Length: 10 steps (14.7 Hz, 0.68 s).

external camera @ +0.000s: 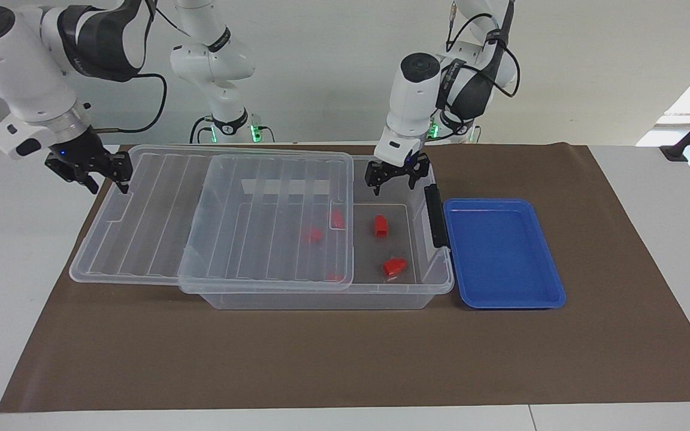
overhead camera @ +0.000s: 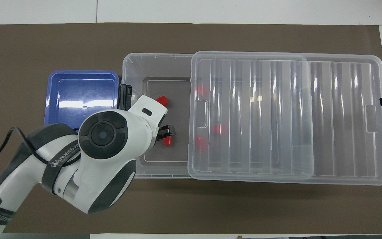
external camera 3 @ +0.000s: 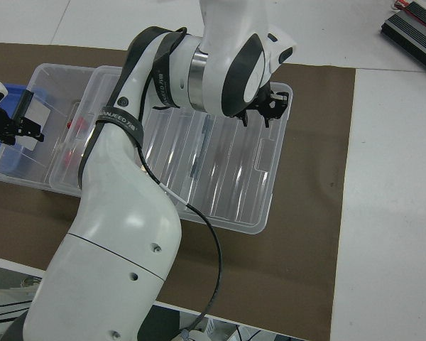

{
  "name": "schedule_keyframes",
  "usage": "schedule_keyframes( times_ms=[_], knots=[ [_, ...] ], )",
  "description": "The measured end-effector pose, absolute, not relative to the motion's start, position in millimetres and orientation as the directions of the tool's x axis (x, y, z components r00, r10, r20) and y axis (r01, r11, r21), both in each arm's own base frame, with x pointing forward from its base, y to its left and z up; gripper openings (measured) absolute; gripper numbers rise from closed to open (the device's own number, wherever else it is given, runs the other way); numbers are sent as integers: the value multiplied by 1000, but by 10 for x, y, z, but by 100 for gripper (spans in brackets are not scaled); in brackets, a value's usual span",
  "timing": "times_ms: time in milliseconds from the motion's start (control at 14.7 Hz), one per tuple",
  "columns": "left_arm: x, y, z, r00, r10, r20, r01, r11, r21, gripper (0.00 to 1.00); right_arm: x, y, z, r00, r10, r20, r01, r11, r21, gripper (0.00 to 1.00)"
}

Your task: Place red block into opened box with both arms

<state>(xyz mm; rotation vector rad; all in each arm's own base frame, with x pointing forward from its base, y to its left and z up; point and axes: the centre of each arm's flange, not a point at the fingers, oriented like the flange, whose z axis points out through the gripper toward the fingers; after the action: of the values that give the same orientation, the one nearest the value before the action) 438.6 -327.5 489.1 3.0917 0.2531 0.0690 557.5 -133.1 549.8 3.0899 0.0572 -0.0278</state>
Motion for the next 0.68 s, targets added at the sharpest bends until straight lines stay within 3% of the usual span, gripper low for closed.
schedule_keyframes(
  times_ms=[272,679],
  knots=[
    [4523,-2833,5146,982,178,56,176,-984,42,100,5463,-1748,5262,999,25,-31,27,-998,60,1],
    [5082,-1698,5099,995,70,64,69,-997,21,100,5347,-2008,4866,999,41,-25,42,-997,63,1]
  ],
)
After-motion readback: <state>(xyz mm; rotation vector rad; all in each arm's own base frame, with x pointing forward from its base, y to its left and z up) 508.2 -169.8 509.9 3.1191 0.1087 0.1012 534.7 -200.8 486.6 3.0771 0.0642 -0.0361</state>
